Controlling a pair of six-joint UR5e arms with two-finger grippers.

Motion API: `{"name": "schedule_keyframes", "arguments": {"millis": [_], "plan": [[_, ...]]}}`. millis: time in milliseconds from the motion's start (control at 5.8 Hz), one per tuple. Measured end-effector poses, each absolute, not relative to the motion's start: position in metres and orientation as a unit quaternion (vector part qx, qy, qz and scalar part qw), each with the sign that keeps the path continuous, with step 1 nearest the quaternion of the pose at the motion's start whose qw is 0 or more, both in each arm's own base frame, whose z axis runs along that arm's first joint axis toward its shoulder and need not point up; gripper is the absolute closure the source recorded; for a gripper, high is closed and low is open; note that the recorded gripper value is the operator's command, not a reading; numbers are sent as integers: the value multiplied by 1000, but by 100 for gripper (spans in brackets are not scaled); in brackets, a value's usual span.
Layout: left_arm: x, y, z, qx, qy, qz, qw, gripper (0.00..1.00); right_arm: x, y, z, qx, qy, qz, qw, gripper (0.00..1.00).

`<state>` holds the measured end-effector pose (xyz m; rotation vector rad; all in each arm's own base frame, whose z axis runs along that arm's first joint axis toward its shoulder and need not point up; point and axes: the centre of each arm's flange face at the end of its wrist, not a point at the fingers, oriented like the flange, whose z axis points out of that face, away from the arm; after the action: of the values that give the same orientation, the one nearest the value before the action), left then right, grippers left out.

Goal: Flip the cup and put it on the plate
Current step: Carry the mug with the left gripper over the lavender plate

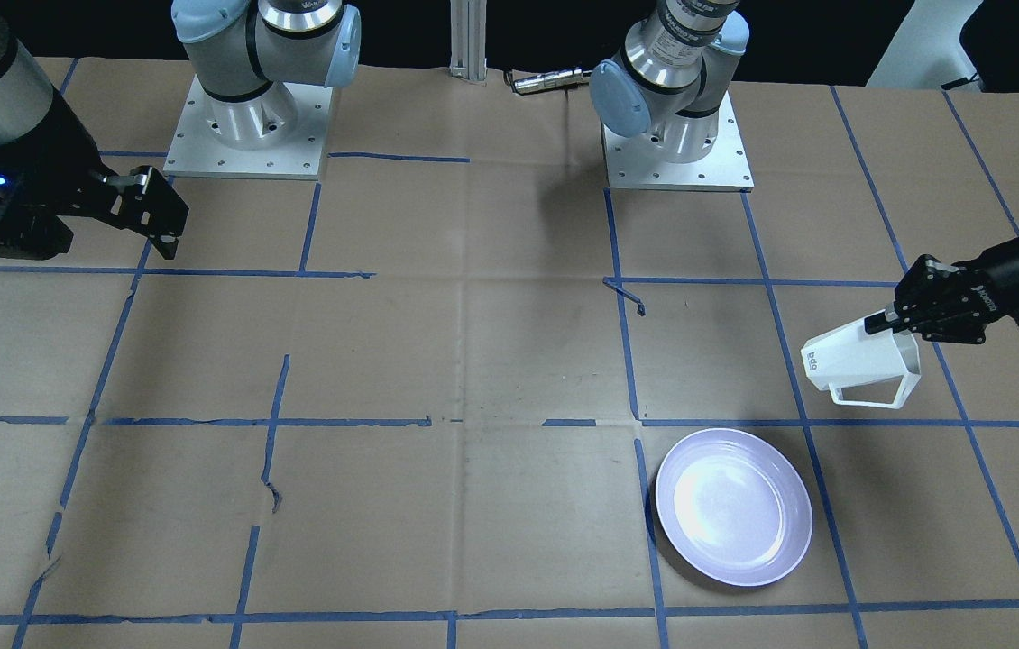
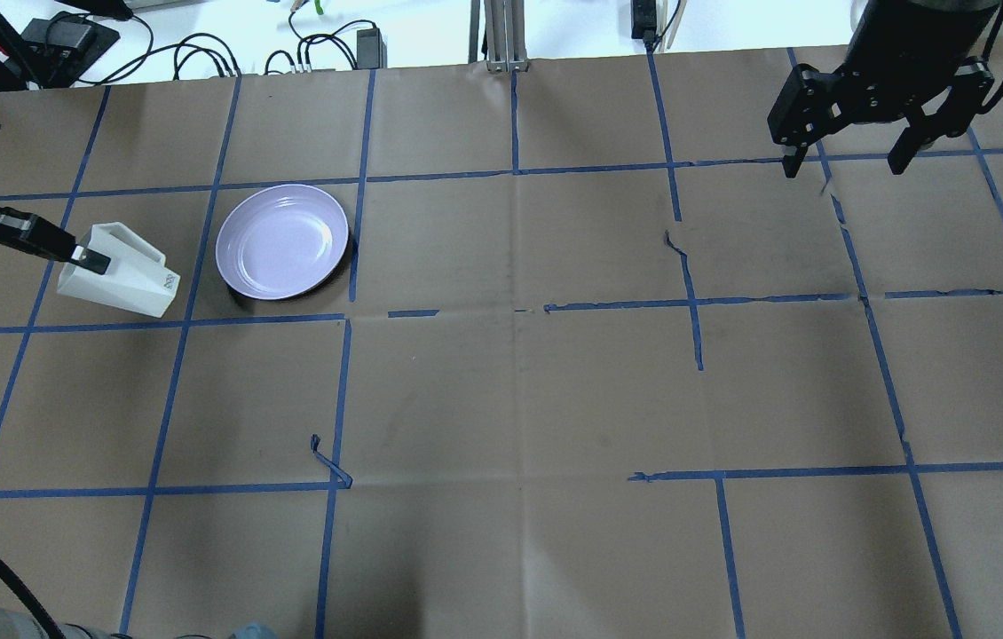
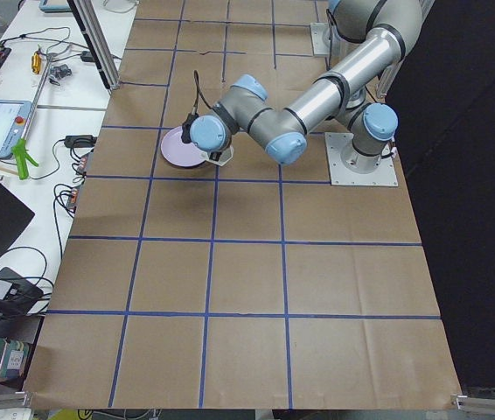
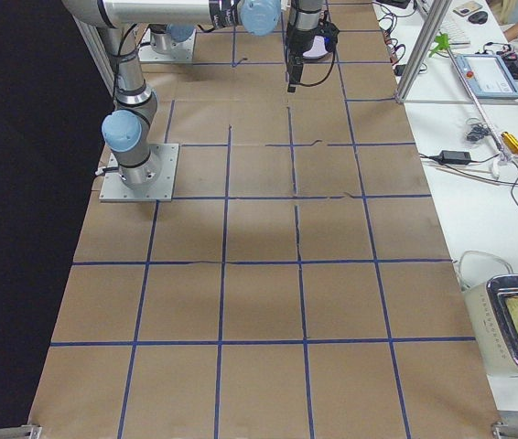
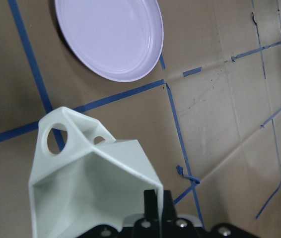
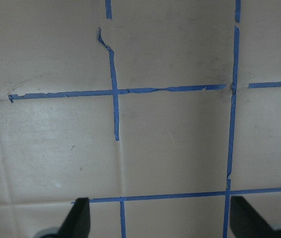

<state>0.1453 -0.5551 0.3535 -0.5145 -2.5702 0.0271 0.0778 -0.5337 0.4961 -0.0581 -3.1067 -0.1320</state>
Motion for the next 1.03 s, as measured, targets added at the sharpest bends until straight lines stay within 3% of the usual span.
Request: {"name": "schedule_keyframes", "arguments": {"millis": [517, 1034], "plan": [[-15, -612, 343, -245, -967, 10, 66, 100, 78, -534, 496, -19, -999, -42, 16, 0], [-62, -618, 296, -218, -975, 20, -19, 100, 78, -534, 496, -19, -999, -42, 16, 0]]}}
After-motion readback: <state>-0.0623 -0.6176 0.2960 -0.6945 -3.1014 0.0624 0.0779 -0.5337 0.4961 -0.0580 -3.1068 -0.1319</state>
